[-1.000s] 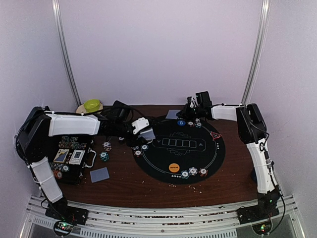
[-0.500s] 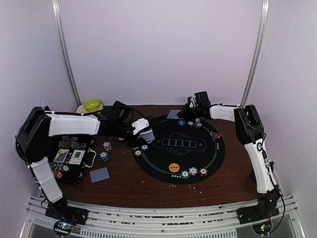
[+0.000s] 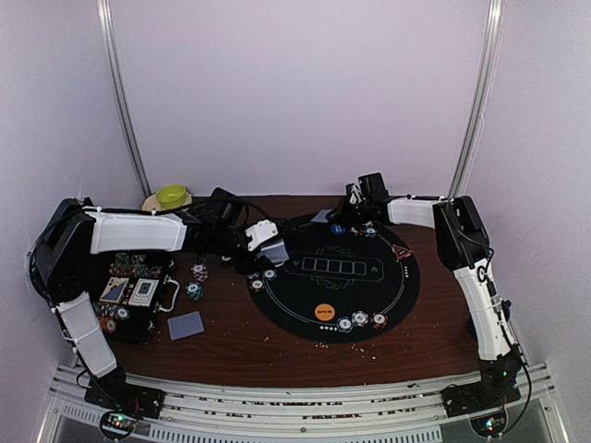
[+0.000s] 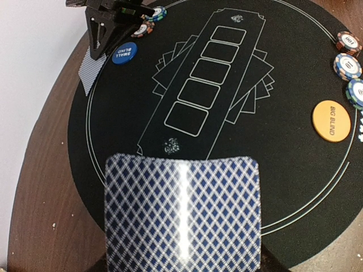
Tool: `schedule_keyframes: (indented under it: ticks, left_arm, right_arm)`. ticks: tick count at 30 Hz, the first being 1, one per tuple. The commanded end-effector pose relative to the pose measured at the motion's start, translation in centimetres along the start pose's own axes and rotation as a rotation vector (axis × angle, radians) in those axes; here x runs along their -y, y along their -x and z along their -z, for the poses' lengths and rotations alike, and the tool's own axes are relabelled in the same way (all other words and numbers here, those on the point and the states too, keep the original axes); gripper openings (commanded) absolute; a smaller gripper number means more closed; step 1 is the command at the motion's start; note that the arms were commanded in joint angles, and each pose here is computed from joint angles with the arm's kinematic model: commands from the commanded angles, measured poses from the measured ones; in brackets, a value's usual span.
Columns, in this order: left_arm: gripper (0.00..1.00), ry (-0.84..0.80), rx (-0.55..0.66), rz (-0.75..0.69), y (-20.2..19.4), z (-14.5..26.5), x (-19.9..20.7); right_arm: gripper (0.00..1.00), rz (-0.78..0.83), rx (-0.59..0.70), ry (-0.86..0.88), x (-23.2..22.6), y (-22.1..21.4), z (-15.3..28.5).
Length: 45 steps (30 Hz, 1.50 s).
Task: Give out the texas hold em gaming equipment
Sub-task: Distribute the poker card in the small blind area.
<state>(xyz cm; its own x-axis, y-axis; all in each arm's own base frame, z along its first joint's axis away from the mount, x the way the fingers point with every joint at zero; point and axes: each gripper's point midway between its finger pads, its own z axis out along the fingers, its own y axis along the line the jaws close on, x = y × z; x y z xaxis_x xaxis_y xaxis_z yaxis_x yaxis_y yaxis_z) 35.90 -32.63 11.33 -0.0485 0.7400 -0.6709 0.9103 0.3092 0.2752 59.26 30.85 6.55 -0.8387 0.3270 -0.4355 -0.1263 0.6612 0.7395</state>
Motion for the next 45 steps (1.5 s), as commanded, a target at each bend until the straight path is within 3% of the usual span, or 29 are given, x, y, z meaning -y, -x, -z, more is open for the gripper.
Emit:
schedule_keyframes:
  ticks: [1,29,45]
  left_arm:
    - [0.03,0.033,0.053,-0.021,1.8,0.7,-1.4]
    - [0.03,0.031,0.060,-0.027,2.0,0.9,-1.3]
    - [0.03,0.032,0.058,-0.028,2.0,0.9,-1.3]
  right_arm:
    - [0.15,0.013,-0.002,0.021,-1.1,-0.1,-0.1]
    - [0.05,-0.014,-0.050,0.107,-3.4,-1.5,0.0]
    - [0.05,-0.058,-0.037,0.055,-1.9,-1.3,-0.2]
